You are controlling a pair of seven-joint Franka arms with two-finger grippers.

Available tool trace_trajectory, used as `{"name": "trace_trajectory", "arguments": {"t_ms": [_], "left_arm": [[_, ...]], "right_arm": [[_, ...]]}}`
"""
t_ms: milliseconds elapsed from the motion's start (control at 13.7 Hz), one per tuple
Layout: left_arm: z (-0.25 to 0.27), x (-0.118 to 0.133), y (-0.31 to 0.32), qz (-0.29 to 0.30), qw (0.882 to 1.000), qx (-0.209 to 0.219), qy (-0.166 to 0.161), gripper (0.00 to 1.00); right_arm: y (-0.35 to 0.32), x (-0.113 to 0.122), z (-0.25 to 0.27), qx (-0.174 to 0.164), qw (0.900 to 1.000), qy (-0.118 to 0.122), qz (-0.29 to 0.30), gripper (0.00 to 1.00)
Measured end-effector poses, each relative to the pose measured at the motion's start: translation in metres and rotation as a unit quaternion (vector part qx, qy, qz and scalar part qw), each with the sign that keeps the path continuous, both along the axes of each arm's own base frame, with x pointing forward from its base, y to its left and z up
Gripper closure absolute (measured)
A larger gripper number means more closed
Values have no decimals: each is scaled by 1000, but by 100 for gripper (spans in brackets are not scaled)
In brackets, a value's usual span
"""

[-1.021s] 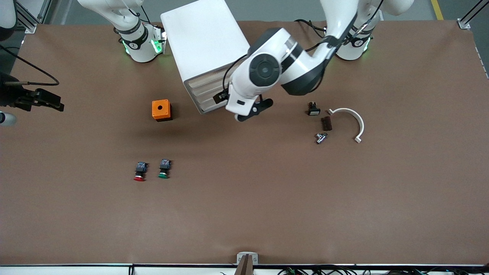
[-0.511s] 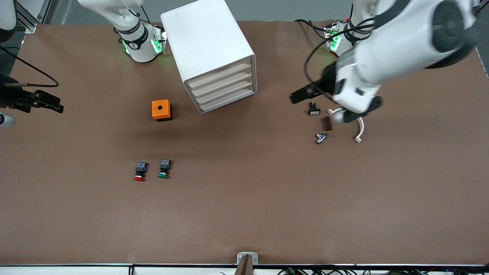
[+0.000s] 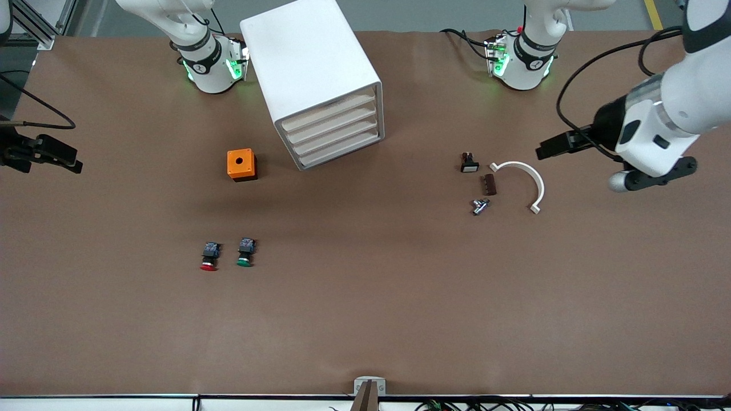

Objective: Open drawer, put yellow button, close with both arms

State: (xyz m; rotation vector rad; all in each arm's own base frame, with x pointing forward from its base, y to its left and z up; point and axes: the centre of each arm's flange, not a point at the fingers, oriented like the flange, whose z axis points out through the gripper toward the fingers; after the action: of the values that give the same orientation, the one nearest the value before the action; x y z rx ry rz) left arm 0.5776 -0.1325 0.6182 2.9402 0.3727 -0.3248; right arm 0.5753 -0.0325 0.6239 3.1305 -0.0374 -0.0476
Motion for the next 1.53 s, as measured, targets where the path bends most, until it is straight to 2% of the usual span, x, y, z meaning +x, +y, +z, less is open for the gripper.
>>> {"name": "trace_trajectory", "arguments": {"t_ms": [292, 438, 656, 802, 1313, 1532], "left_arm": [[-5, 1, 55, -34, 999, 8, -6, 0], [-13, -6, 74, -51, 999, 15, -13, 0], [-34, -20, 79, -46, 997, 26, -59, 0], [-45, -32, 83, -47, 995, 41, -76, 0], [1, -40, 91, -39, 989, 52, -135, 0], [17, -43, 93, -42, 988, 63, -136, 0]], "right_arm": [[-2, 0, 1, 0, 1000, 0, 13, 0], [-9, -3, 1, 2, 1000, 9, 21, 0], [-24, -6, -1, 11, 1000, 16, 21, 0], [-19, -7, -2, 14, 999, 21, 26, 0], [-15, -10, -13, 17, 998, 44, 29, 0], [-14, -12, -13, 18, 998, 45, 31, 0]]}}
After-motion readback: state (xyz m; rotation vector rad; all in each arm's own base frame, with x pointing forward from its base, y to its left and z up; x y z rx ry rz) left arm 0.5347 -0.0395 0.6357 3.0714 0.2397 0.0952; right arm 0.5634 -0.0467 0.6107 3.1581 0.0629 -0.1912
